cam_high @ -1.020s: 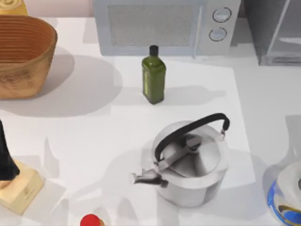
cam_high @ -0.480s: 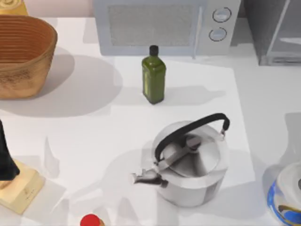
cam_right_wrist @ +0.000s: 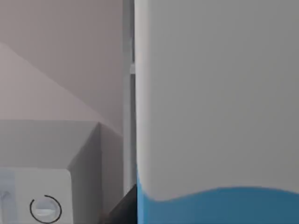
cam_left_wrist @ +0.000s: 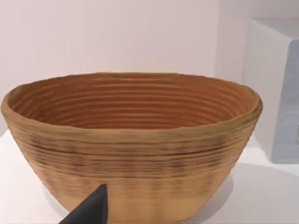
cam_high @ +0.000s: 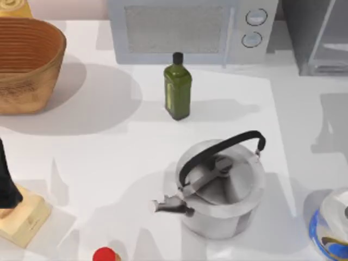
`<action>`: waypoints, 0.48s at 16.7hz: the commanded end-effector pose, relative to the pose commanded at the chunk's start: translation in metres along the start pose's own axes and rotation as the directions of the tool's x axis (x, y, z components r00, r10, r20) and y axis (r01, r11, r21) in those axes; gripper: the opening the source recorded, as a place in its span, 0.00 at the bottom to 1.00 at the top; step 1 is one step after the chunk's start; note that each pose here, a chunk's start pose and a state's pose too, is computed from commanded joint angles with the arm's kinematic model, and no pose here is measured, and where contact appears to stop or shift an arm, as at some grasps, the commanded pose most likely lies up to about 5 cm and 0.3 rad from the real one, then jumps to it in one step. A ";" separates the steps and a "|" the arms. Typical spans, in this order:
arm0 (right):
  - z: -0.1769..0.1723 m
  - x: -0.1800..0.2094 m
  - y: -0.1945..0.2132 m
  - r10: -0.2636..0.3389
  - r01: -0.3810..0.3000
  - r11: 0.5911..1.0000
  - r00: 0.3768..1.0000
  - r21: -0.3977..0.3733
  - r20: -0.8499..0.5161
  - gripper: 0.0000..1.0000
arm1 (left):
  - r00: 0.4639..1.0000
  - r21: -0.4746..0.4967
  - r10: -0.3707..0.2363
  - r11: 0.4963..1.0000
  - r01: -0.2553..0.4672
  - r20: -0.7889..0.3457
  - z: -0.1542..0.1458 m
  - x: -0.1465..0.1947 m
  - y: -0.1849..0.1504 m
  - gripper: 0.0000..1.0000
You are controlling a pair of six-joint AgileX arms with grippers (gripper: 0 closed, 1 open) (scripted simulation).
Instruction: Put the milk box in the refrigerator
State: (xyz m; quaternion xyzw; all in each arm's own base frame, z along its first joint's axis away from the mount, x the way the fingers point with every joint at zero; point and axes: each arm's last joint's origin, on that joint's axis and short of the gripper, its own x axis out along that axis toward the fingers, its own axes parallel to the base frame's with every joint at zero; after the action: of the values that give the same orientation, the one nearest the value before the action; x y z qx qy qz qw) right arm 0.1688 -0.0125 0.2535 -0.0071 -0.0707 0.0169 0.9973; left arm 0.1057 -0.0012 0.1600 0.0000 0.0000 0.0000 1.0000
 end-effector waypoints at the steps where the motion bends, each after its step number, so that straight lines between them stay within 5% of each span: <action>1: 0.002 0.018 -0.004 0.003 -0.003 1.000 1.000 -0.002 -0.007 0.00 | 1.000 0.000 0.000 1.000 0.000 0.000 0.000 0.000 0.000 1.00; 4: -0.013 0.079 -0.021 0.009 -0.009 1.000 0.999 -0.001 -0.054 0.00 | 1.000 0.000 0.000 1.000 0.000 0.000 0.000 0.000 0.000 1.00; 8: -0.074 0.150 -0.049 0.006 -0.004 1.000 0.990 0.014 -0.140 0.00 | 1.000 0.000 0.000 1.000 0.000 0.000 0.000 0.000 0.000 1.00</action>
State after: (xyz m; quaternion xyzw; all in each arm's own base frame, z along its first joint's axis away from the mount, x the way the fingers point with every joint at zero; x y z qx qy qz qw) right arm 0.3290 -0.0571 0.2017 -0.0019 -0.0005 0.0194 0.9998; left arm 0.1057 -0.0012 0.1600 0.0000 0.0000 0.0000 1.0000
